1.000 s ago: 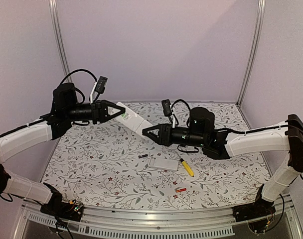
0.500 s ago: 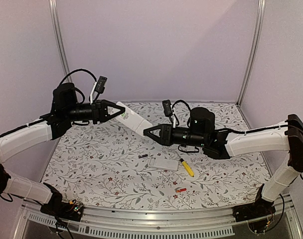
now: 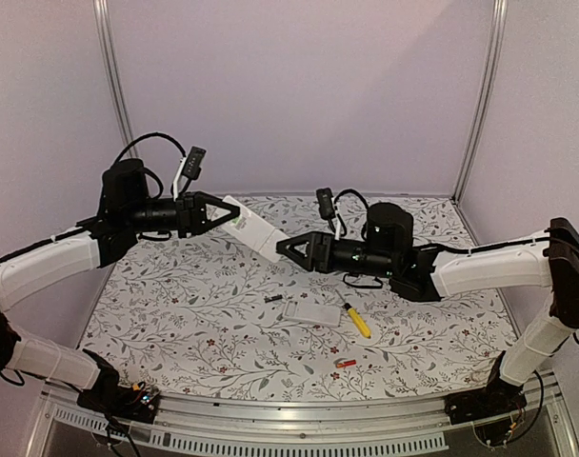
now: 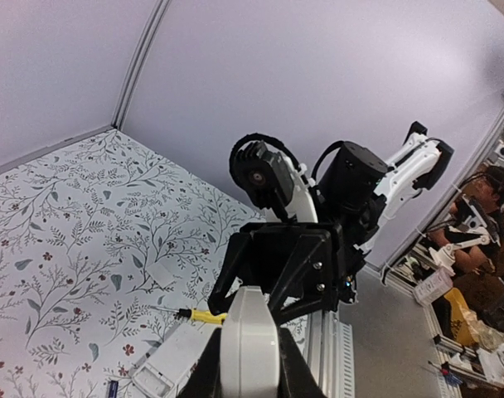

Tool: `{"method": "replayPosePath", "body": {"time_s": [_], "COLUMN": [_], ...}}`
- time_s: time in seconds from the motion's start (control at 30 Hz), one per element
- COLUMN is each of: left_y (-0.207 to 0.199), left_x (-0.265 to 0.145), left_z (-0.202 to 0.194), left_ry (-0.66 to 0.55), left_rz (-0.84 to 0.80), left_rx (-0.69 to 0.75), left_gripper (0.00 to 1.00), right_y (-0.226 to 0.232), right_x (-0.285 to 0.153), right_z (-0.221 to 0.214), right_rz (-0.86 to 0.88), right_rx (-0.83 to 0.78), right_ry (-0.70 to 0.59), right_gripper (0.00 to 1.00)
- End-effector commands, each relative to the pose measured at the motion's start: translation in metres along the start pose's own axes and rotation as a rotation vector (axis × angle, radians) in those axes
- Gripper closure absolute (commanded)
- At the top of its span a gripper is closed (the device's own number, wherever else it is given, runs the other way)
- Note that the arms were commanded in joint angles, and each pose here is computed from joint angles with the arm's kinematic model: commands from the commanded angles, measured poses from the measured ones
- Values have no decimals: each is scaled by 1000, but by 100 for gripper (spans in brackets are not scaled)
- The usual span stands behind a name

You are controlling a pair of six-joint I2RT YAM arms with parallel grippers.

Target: Unload the batteries from the remote control

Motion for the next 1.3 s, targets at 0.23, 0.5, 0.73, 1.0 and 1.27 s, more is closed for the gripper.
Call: {"method": "replayPosePath", "body": {"time_s": [0.23,0.5,0.73,1.0,1.27], "left_y": [-2,1,1,0,1], "left_x": [4,5,5,4,5], "left_z": [1,0,-1,1,0], "left_ry": [12,18,19,15,20], "left_rz": [-20,-20,-19,-17,-18], "left_rx": [4,-3,-3,2,-2], "left_gripper": [100,100,100,100,100], "right_y": [1,0,-7,-30,-46], "right_x": [14,18,24,14,2], "right_z": [4,4,0,-18,-19], "right_rz": [34,33,8,-113,-157], "right_rx": [-22,-28,-7,44,101], "right_ry": [9,14,34,63,53], "right_gripper": [42,41,52,69,81]}}
Point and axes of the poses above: each gripper's point midway between its finger pads, its own x axis out along the fingers, its own y axis along the line the jaws close on, z = x × y, the point moved 3 cm from there along -x, back along the fingers, and after that the axes turned 12 degrees about -x, right-handed, at the moved point
